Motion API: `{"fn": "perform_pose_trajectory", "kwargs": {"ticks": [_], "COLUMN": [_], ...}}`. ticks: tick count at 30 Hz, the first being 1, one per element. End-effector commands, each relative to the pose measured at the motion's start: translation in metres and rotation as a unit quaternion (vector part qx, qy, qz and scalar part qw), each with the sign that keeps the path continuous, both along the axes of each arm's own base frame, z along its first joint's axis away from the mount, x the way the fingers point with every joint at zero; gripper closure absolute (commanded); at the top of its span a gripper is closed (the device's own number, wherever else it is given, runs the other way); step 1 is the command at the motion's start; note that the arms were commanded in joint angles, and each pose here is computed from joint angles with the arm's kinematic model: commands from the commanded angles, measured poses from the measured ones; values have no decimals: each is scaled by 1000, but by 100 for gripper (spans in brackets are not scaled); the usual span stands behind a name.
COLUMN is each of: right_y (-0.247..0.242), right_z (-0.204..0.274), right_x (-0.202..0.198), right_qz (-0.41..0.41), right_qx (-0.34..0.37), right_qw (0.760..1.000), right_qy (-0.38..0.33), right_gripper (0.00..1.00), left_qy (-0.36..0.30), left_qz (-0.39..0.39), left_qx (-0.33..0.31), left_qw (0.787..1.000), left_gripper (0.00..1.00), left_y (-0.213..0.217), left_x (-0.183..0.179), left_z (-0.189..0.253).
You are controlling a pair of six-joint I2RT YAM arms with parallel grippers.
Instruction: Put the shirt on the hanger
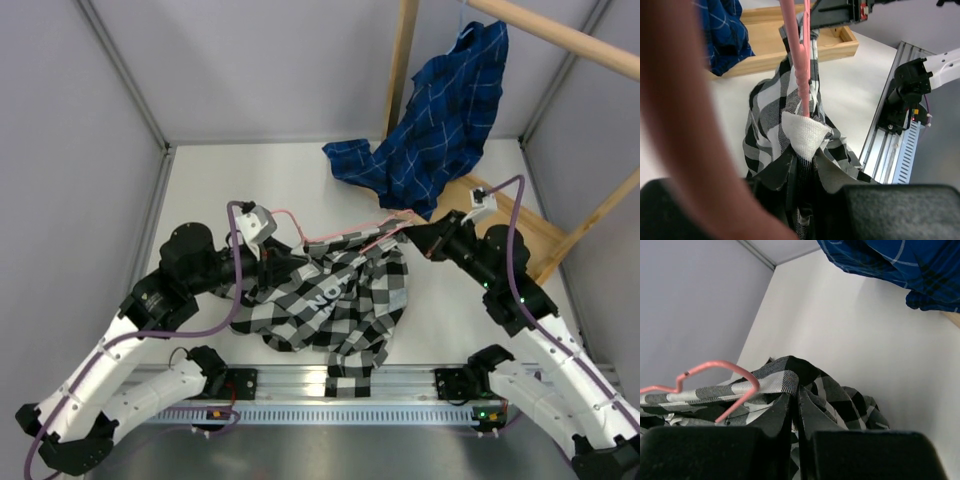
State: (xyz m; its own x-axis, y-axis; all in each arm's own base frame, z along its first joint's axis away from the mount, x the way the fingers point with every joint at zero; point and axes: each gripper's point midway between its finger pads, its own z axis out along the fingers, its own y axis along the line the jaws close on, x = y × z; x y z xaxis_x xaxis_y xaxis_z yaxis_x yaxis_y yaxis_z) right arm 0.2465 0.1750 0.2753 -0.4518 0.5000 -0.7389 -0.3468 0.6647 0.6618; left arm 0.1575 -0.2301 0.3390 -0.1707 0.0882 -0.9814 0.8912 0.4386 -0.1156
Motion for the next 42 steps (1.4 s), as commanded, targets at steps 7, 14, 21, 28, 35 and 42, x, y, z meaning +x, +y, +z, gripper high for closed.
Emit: {"fn": "perform_pose_trajectory", "kwargs": {"ticks": [7, 14, 21, 28, 35, 42], "right_y": [-15, -31, -7, 53, 72, 93], "right_z": [25, 21, 44, 68, 46, 13], "right_x": [36, 65, 70, 29, -29, -46], "right_qz": [-14, -38, -43, 66, 101, 150], "right_qx": [-120, -245, -341, -200, -3, 36], "right_qw": [993, 968, 939, 977, 994, 987], "right_qy": [-3, 32, 8, -45, -41, -31], "right_gripper": [100, 100, 100, 100, 100, 92], "left_qy": [42, 62, 43, 42, 96, 39], "left_qz": [8, 39, 60, 219, 179, 14], "left_qx": [45, 105, 186, 132, -36, -153], "left_qw": [998, 992, 980, 966, 979, 987], "left_gripper": [100, 100, 100, 100, 100, 100], "left_y": [10, 5, -28, -33, -46, -67], "left_x": [-6, 8, 11, 62, 120, 88], "left_z": [-36, -62, -65, -21, 40, 99]}}
